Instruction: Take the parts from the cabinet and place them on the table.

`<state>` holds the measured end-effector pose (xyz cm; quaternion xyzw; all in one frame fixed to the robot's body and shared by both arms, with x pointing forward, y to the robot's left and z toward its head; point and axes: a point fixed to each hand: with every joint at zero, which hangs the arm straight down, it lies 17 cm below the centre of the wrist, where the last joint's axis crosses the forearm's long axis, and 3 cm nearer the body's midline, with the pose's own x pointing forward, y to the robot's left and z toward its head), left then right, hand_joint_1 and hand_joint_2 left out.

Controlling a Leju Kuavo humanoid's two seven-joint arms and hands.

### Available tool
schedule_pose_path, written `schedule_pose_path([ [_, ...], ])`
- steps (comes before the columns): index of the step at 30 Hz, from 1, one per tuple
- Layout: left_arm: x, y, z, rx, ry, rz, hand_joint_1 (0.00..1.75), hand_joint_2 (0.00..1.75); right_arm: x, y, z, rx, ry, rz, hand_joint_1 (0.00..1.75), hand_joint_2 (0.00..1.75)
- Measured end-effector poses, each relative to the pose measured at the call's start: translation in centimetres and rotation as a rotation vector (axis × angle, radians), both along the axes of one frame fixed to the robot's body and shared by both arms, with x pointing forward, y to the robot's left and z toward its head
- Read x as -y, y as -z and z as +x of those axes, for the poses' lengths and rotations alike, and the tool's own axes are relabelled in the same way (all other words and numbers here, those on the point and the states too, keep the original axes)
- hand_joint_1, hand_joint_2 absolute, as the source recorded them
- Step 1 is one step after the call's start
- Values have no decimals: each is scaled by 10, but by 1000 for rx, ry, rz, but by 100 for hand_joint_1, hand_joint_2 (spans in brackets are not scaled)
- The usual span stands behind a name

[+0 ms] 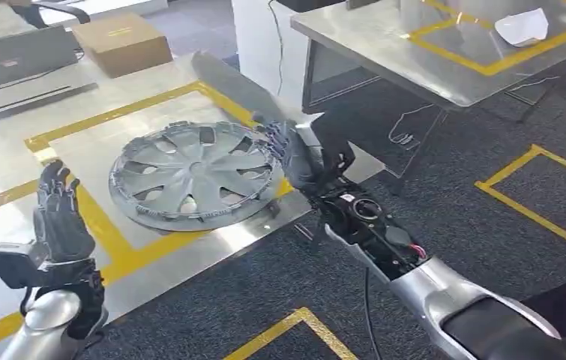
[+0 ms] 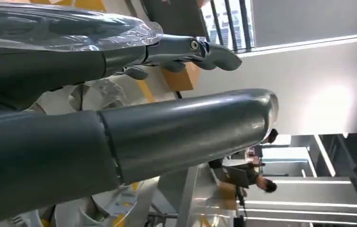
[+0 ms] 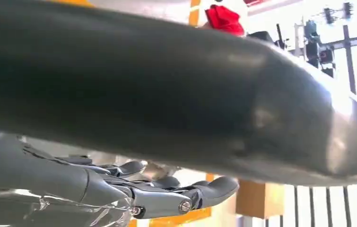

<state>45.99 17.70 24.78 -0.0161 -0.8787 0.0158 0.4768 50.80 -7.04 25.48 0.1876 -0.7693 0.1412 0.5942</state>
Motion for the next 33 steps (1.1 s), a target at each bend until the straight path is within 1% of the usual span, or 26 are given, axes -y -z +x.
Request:
schedule_pose_path([
  [7,1,-2,-1,-1,1,9,0,0,22,-8,-26,41,11,18,0,0],
  [15,4,-5,-2,1,5,12,0,0,30,-24,-43,105,18,15,0,0],
  [21,6,-10,-2,9,8,6,0,0,33,-34,-50,133,11,22,0,0],
  [26,8,-11,-1,6,10,-1,0,0,36,-27,-55,122,12,19,0,0],
  [33,7,-12,-1,-1,-3,-4,0,0,36,-31,-57,129,10,22,0,0],
])
